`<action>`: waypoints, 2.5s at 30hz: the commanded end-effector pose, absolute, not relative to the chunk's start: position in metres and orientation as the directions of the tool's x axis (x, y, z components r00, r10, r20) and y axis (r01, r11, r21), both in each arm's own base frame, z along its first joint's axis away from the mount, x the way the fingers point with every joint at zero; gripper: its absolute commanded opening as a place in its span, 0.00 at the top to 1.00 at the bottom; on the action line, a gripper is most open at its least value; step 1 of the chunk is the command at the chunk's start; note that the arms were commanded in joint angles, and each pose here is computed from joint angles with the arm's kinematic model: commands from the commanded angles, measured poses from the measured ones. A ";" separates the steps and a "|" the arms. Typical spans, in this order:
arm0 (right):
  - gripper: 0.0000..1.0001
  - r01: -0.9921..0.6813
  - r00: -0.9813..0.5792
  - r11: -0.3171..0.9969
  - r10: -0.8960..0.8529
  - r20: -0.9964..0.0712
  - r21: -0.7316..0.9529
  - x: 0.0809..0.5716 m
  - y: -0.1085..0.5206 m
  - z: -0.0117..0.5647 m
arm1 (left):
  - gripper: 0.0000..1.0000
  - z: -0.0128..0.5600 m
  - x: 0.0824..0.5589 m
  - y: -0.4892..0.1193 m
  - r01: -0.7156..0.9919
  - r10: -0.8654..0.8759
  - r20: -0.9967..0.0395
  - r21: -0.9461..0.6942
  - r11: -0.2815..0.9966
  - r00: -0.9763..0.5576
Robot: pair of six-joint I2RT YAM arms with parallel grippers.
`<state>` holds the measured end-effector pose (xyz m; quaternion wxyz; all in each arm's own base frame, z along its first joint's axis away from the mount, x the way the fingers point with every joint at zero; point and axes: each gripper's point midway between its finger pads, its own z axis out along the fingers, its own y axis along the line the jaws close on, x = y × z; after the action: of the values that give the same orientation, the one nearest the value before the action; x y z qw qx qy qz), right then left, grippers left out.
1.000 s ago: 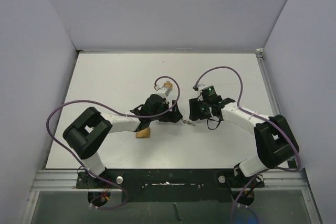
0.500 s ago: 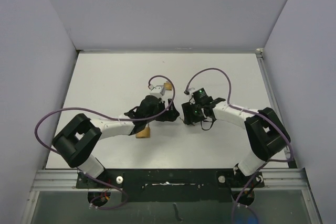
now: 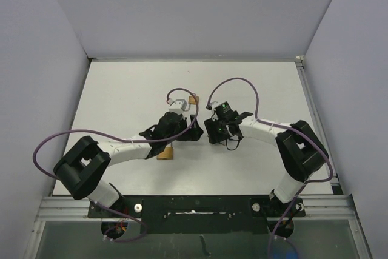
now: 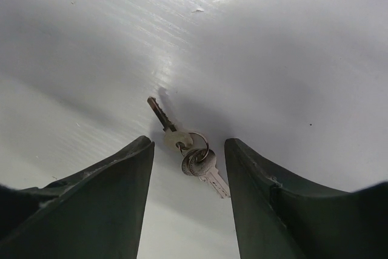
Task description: Unlock with the key
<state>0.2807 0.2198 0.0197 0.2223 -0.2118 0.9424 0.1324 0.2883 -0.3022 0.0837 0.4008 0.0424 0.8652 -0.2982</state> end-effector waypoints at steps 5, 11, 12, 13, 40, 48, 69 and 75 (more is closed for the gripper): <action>0.48 -0.511 -0.746 0.856 -0.398 -0.533 0.077 0.301 0.231 0.028 | 0.19 0.106 0.294 -0.291 0.310 -0.208 -0.757 -0.479 0.821 -0.619; 0.50 -0.544 -0.722 0.838 -0.446 -0.529 0.037 0.302 0.239 0.023 | 0.19 0.110 0.295 -0.277 0.281 -0.228 -0.762 -0.473 0.835 -0.606; 0.50 -0.547 -0.721 0.836 -0.450 -0.528 0.034 0.302 0.239 0.022 | 0.19 0.112 0.296 -0.275 0.277 -0.234 -0.764 -0.474 0.836 -0.601; 0.52 -0.549 -0.721 0.835 -0.453 -0.525 0.033 0.301 0.240 0.020 | 0.19 0.113 0.296 -0.273 0.274 -0.236 -0.765 -0.473 0.837 -0.599; 0.62 -0.652 -0.662 0.751 -0.500 -0.559 0.100 0.274 0.265 0.026 | 0.19 0.109 0.299 -0.256 0.243 -0.252 -0.761 -0.472 0.848 -0.597; 0.62 -0.658 -0.657 0.745 -0.495 -0.569 0.112 0.267 0.267 0.033 | 0.19 0.109 0.299 -0.253 0.238 -0.254 -0.761 -0.470 0.850 -0.597; 0.58 -0.342 -0.667 0.934 -0.163 -0.727 0.105 0.325 0.182 0.115 | 0.19 0.118 0.285 -0.299 0.536 0.006 -0.816 -0.374 0.757 -0.579; 0.57 -0.316 -0.653 0.942 -0.128 -0.747 0.116 0.323 0.166 0.128 | 0.19 0.112 0.272 -0.333 0.682 0.202 -0.831 -0.259 0.684 -0.518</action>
<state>0.3225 0.1677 0.1075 0.3729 -0.1317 0.9117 0.1116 0.2747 -0.3022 0.0967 0.4032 0.1803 0.8495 -0.2886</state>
